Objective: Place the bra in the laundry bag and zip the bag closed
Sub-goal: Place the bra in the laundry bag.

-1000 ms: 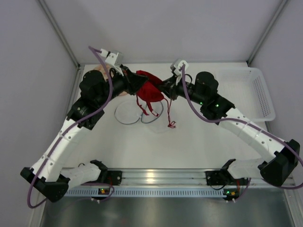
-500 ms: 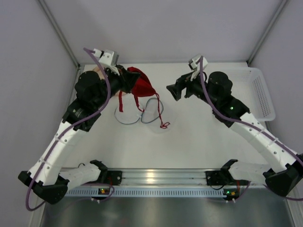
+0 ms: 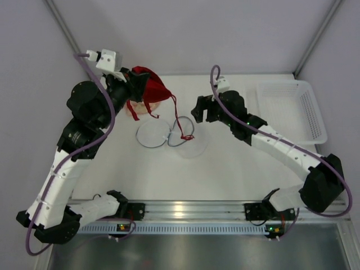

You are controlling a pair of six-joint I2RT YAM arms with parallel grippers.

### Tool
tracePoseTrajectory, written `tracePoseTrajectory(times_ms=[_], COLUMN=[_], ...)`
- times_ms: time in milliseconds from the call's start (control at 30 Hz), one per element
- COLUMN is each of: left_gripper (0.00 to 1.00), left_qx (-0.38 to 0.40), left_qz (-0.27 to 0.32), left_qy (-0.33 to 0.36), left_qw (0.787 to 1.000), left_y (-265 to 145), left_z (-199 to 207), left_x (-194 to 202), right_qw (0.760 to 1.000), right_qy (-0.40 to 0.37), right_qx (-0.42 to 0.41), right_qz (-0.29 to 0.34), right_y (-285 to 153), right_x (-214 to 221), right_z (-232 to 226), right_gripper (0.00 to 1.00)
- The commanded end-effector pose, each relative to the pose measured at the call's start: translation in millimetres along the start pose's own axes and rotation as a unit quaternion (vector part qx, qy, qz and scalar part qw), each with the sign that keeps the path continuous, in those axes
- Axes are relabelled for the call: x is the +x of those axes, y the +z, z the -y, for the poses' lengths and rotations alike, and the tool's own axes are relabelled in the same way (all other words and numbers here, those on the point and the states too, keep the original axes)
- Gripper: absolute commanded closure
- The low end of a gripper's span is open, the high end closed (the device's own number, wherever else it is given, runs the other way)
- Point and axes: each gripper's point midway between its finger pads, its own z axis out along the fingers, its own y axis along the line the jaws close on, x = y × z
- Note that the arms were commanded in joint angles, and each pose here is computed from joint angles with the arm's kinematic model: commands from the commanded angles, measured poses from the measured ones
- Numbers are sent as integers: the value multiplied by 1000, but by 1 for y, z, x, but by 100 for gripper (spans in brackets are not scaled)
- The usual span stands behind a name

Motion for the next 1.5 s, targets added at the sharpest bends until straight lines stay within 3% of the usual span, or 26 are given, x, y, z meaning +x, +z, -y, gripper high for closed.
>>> tracePoseTrajectory(times_ms=[0,333,367,467,700,733,767,800,867,1167,1467], left_gripper=[100,100,100,100,100,100,100,100,100,100,100], left_qx=[-38,-85,-85,-85,-89,-86,-83,-82,-78,-31,-2], left_qz=[1,18,21,22,35,35,35,33,21,-2,1], left_qy=[21,35,34,32,31,31,31,31,29,2,-30], left_qw=[999,996,996,996,995,995,995,996,996,1000,1000], left_y=[-7,-22,-23,-24,-33,-33,-32,-31,-24,2,4], left_z=[-15,-32,-32,-31,-32,-31,-30,-29,-28,-11,-3], left_x=[-4,-20,-21,-22,-33,-34,-34,-32,-23,2,31], right_qw=[999,999,999,998,996,996,996,996,997,996,998], right_qy=[24,8,4,1,-15,-16,-16,-15,-15,43,46], right_qx=[-6,1,0,7,22,22,21,19,12,-72,-48], right_qz=[23,-48,-50,-63,-80,-82,-82,-81,-79,-11,7], right_y=[16,56,57,64,69,70,71,71,70,48,39], right_x=[-8,46,47,57,67,69,69,68,67,46,35], right_z=[-18,-22,-24,-21,-15,-15,-15,-16,-20,-48,-40], right_gripper=[18,32,41,52,57,63,78,86,100,100,100])
